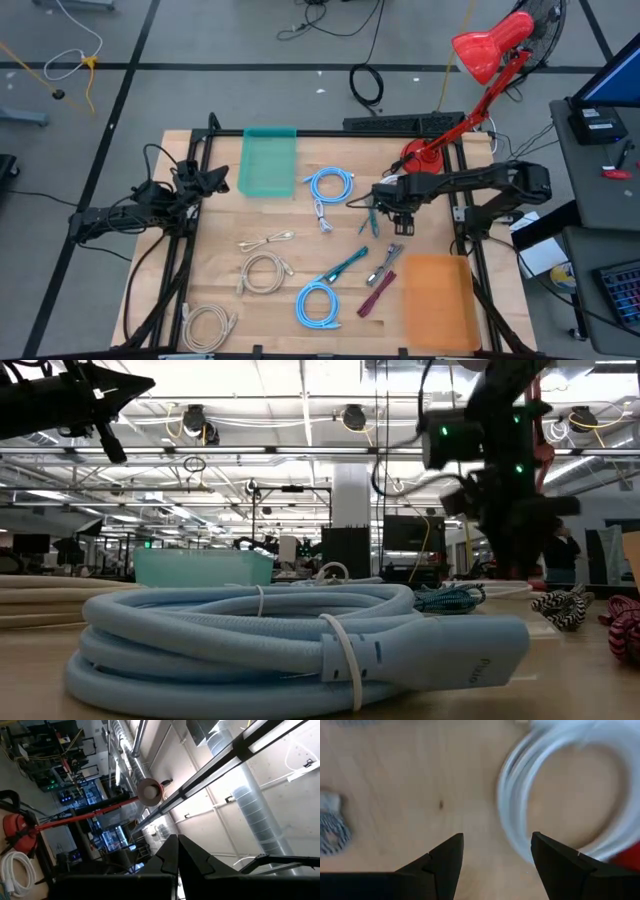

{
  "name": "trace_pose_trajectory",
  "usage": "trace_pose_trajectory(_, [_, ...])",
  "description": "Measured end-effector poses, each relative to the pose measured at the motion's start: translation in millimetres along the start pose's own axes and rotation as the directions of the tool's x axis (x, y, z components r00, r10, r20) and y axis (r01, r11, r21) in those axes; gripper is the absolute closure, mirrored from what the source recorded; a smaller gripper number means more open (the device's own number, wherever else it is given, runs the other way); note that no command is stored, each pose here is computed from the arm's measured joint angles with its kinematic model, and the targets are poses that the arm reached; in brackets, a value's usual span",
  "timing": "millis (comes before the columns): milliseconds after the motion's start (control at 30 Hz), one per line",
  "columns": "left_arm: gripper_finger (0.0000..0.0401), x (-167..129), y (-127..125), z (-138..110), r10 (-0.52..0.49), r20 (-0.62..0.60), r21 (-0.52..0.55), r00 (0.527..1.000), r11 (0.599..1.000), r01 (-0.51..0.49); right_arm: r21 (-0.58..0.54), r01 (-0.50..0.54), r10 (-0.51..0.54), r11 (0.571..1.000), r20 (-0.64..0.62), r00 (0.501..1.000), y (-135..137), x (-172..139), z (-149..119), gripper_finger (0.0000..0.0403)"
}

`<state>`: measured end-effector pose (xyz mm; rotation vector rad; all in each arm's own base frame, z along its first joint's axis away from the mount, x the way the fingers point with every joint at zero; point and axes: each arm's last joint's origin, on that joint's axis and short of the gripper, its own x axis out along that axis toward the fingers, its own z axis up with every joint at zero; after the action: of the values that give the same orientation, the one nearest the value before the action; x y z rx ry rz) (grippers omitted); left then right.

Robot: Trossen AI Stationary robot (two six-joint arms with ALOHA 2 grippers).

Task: Pick & Place USB Port
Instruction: Put the white HDMI cable into the orange bin

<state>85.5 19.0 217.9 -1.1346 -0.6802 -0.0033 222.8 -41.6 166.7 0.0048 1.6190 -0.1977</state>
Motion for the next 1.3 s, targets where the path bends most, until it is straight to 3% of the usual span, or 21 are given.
trace_pose_trajectory(200, [0.0396, 0, 0, 0, 0.0, 0.0, 0.0, 1.0, 1.0, 0.0, 0.022, 0.005, -0.005, 1.0, 0.004, 1.0, -2, 23, -10, 0.018])
trace_pose_trajectory(633, [0.0396, 0, 2, -1, 0.016, -0.009, 0.0, 1.0, 1.0, -0.016, 0.029, 0.02, -0.023, 0.999, 0.087, 0.996, -2, 28, -5, 0.0187])
trace_pose_trajectory(800, [0.0396, 0, 1, -1, 0.014, -0.008, -0.01, 1.0, 1.0, -0.014, 0.1, 0.007, -0.012, 0.995, 0.051, 0.999, 1, 38, -15, 0.0244])
trace_pose_trajectory(1000, [0.0396, 0, 1, -1, 0.014, -0.007, -0.014, 1.0, 1.0, -0.014, 0.177, -0.025, 0.015, 0.984, 0.058, 0.998, 1, 36, -12, 0.0372])
trace_pose_trajectory(1200, [0.0396, 0, 2, -1, 0.02, -0.008, -0.011, 1.0, 1.0, -0.02, 0.267, 0.002, -0.017, 0.964, 0.055, 0.998, -2, 16, 1, 0.0375])
trace_pose_trajectory(1300, [0.0396, 0, 3, -1, 0.03, -0.011, -0.009, 0.999, 1.0, -0.03, 0.28, -0.002, -0.038, 0.96, 0.137, 0.99, -3, -12, 19, 0.0375])
